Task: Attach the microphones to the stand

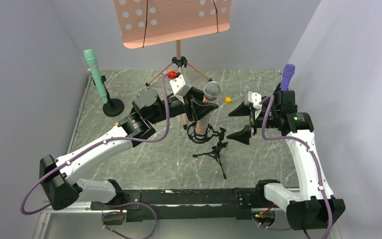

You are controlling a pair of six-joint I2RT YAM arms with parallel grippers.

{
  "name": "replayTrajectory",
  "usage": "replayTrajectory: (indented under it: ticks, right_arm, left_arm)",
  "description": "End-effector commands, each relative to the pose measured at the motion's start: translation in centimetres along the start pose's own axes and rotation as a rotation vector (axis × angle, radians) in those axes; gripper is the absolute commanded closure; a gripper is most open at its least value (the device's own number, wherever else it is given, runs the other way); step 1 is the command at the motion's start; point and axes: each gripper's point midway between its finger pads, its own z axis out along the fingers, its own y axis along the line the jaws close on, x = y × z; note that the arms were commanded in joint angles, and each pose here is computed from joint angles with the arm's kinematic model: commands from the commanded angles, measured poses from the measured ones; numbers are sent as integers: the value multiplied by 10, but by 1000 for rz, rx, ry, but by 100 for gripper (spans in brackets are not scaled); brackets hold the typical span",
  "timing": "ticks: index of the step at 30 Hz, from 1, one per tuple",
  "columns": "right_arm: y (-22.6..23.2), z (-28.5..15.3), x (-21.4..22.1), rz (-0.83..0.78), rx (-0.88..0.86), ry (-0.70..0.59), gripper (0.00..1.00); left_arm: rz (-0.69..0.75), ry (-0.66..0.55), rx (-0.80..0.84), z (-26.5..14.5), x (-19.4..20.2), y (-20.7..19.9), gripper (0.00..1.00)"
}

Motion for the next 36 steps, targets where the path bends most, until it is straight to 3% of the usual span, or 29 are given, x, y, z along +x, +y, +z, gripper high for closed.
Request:
replayTrajectory:
  ticks: [1,12,25,36]
  right_arm:
    - [4,-2,-26,-30,-28,-41,0]
    - [11,19,-51,-38,-111,-43,0]
    - [9,50,-117,59,-168,-180,0]
    - [22,77,-115,88,-236,-142,1]
  left_arm:
    - [42,-140,-3,-12,-45,-9,100]
    - [36,-264,-46,-26,-58,-6,100]
    - [-58,-361,-7,-36,-74,-18,100]
    - [-58,-319,13,-28,-73,-20,100]
